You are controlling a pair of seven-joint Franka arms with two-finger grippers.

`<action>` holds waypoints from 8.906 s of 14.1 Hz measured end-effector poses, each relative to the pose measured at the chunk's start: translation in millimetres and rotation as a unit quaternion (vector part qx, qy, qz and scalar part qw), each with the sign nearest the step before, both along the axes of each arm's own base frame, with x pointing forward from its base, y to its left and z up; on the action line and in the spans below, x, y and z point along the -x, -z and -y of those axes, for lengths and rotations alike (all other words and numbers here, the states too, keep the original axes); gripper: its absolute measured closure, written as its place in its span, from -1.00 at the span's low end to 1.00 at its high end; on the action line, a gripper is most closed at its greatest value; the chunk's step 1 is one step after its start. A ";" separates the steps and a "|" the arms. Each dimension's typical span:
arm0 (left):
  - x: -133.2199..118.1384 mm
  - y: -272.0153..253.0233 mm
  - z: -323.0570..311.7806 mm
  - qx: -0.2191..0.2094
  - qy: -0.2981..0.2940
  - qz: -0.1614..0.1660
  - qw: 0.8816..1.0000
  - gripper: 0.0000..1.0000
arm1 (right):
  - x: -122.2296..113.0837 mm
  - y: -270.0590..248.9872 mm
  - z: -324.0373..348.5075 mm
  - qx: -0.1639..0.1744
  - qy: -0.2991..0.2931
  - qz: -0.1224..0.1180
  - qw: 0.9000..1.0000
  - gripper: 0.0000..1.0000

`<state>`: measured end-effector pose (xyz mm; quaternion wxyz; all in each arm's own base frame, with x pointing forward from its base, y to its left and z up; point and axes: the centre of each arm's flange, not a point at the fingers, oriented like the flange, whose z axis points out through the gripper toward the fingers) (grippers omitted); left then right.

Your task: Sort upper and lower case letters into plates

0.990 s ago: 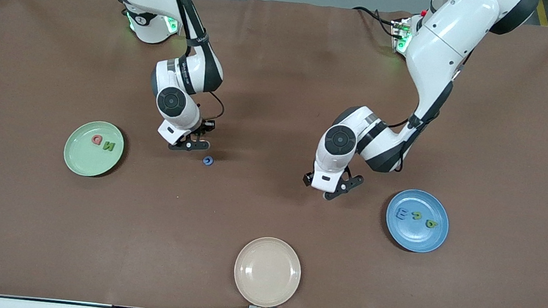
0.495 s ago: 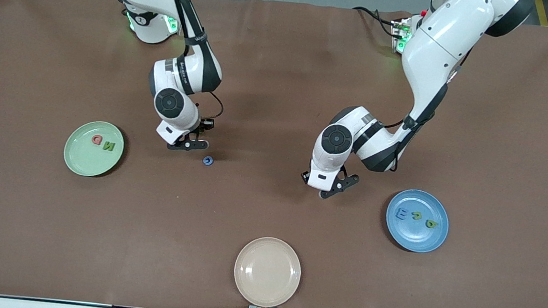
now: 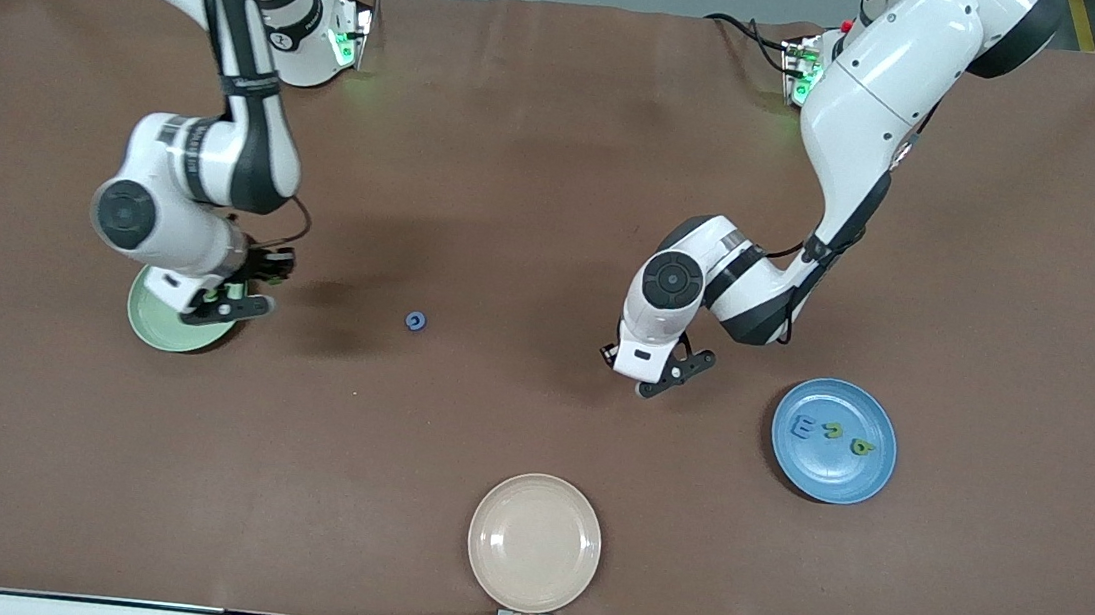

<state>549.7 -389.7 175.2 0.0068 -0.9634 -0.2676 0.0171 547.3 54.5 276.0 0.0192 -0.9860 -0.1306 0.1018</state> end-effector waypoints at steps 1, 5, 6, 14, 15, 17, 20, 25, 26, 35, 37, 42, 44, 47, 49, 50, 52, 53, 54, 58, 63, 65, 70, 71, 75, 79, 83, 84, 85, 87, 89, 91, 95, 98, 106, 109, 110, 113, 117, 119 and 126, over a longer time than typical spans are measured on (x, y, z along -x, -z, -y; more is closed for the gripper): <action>-1.1 -1.1 0.3 0.001 0.000 0.002 1.000 0.13 | -3.1 -2.0 20.4 -0.003 -0.012 0.007 1.000 0.43; -2.9 -2.3 -0.4 0.002 0.001 0.003 1.000 0.46 | -11.2 5.2 111.5 0.000 -0.064 0.039 0.997 0.43; -5.0 -3.7 -1.2 0.003 0.000 0.005 1.000 0.46 | -11.0 11.7 126.5 0.007 -0.069 0.041 0.997 0.43; -101.0 -90.3 -124.6 0.004 0.042 0.067 0.997 0.46 | -22.0 74.4 158.4 0.011 -0.108 0.032 0.994 0.43; -109.7 -94.6 -149.0 -0.001 0.056 0.065 0.996 0.46 | -22.9 78.9 161.8 0.007 -0.107 0.035 0.994 0.43; -121.6 -94.8 -191.5 -0.008 0.070 0.057 0.996 0.46 | -23.4 83.1 163.8 0.003 -0.106 0.035 0.994 0.43; -128.7 -86.0 -235.3 -0.013 0.067 0.044 0.997 0.46 | -25.2 83.4 159.4 0.001 -0.110 0.036 0.993 0.43; -134.1 -62.9 -292.9 -0.015 0.085 0.023 0.996 0.46 | -29.9 78.8 152.4 -0.005 -0.110 0.034 0.993 -0.46; -135.1 -59.2 -303.4 -0.015 0.083 0.020 0.996 0.46 | -32.2 74.6 148.2 -0.007 -0.099 0.034 0.994 -0.64; -152.7 -98.6 -297.3 -0.025 0.085 0.006 0.996 -0.98 | -27.7 28.1 -40.2 0.021 0.157 0.000 0.987 -1.00; -160.4 -132.4 -287.9 -0.032 0.089 -0.001 0.996 -1.00 | -21.5 27.8 -78.0 0.025 0.203 0.003 0.979 -1.00; -163.3 -217.7 -300.7 -0.047 0.127 0.032 0.990 -1.00 | -9.0 28.9 -161.5 0.011 0.272 0.050 0.961 -1.00; -154.4 -258.6 -321.9 -0.059 0.146 0.030 0.987 -1.00 | 0.2 43.0 -191.5 0.020 0.296 0.073 0.952 -1.00; -132.5 -317.9 -330.9 -0.068 0.155 0.026 0.985 -1.00 | 16.3 74.7 -227.5 0.038 0.318 0.100 0.942 -0.99; -113.8 -355.3 -336.4 -0.057 0.167 0.021 0.984 -1.00 | 21.9 89.4 -239.7 0.046 0.326 0.110 0.938 -0.97; -103.2 -371.7 -343.6 -0.048 0.182 0.013 0.982 -1.00 | 21.1 93.1 -242.8 0.049 0.327 0.113 0.937 -0.96; -81.8 -400.3 -363.8 -0.017 0.213 -0.002 0.977 -1.00 | 17.0 95.6 -245.9 0.050 0.326 0.117 0.937 -0.87; -72.2 -413.7 -374.0 -0.001 0.220 -0.003 0.975 -1.00 | 15.9 95.6 -246.3 0.050 0.326 0.118 0.937 -0.85; -62.6 -426.4 -381.7 0.009 0.223 -0.003 0.975 -1.00 | 15.7 95.4 -246.4 0.050 0.326 0.118 0.937 -0.71; -20.1 -451.0 -369.0 -0.001 0.228 -0.010 0.974 -1.00 | 15.3 95.1 -246.4 0.050 0.327 0.118 0.936 -0.20; 14.2 -451.8 -363.2 0.007 0.225 -0.017 0.974 -1.00 | 15.8 97.1 -246.1 0.052 0.327 0.117 0.936 0.11; 19.9 -453.2 -363.1 0.006 0.225 -0.017 0.974 -1.00 | 15.3 96.7 -246.7 0.051 0.327 0.118 0.936 0.25; 22.4 -454.4 -362.1 0.005 0.226 -0.016 0.974 -1.00 | 15.4 96.5 -247.2 0.051 0.326 0.117 0.937 0.30; 22.4 -453.7 -361.3 0.006 0.227 -0.016 0.974 -1.00 | 15.6 96.3 -247.6 0.053 0.324 0.114 0.938 0.30; 22.6 -453.1 -357.3 0.005 0.230 -0.017 0.973 -1.00 | 3.8 64.5 -221.8 0.070 0.277 0.062 0.956 0.30; 22.7 -453.1 -354.0 0.005 0.233 -0.016 0.972 -1.00 | -32.8 -17.6 -96.8 0.042 0.167 0.041 0.984 0.30; 23.5 -454.2 -352.4 0.005 0.234 -0.015 0.972 -1.00 | -41.7 -31.5 42.0 0.025 0.055 0.055 0.997 0.30; 23.5 -454.2 -352.3 0.005 0.234 -0.015 0.972 -1.00 | -39.9 -27.1 69.3 0.024 0.040 0.059 0.997 0.30; 23.5 -454.2 -352.4 0.005 0.234 -0.015 0.972 -1.00 | -36.6 -22.0 92.6 0.025 0.028 0.064 0.997 0.30; 23.5 -454.2 -352.5 0.005 0.234 -0.015 0.972 -1.00 | -28.8 -9.4 121.2 0.026 0.021 0.066 0.997 0.30; 23.5 -454.1 -352.7 0.005 0.233 -0.015 0.972 -1.00 | -27.8 7.1 124.9 0.022 0.022 0.069 0.997 0.30; 23.4 -454.2 -352.5 0.005 0.234 -0.015 0.972 -1.00 | -31.2 29.8 122.2 0.019 0.019 0.076 0.997 0.30; 21.9 -452.5 -351.9 0.004 0.234 -0.011 0.972 -1.00 | -29.5 67.9 126.6 0.011 0.024 0.068 0.997 0.30; 21.6 -449.5 -351.9 0.004 0.234 -0.013 0.972 -1.00 | -29.2 77.7 125.7 0.008 0.030 0.068 0.997 0.30; 21.5 -449.8 -352.0 0.004 0.234 -0.012 0.972 -1.00 | -32.0 74.5 112.3 -0.009 0.029 0.059 0.998 -0.80; 21.7 -450.4 -351.5 0.004 0.235 -0.011 0.972 -1.00 | -34.3 44.5 92.1 -0.042 0.054 0.036 0.997 -0.99; 21.8 -450.5 -350.2 0.004 0.237 -0.011 0.972 -1.00 | -33.7 28.7 83.8 -0.052 0.061 0.029 0.996 -0.99; 22.4 -450.6 -341.6 0.003 0.244 -0.011 0.970 -1.00 | -28.7 -18.6 56.1 -0.038 0.080 0.012 0.996 -0.99; 22.4 -450.9 -341.9 0.003 0.244 -0.011 0.970 -1.00 | -19.4 -87.5 33.4 0.002 0.099 -0.013 0.995 -1.00; 22.3 -451.1 -344.1 0.003 0.242 -0.011 0.970 -1.00 | -11.9 -125.9 31.4 0.005 0.098 -0.018 0.995 -1.00; 21.9 -452.7 -349.3 0.003 0.238 -0.009 0.971 -1.00 | 18.0 -247.1 30.8 0.021 0.119 0.044 0.992 -1.00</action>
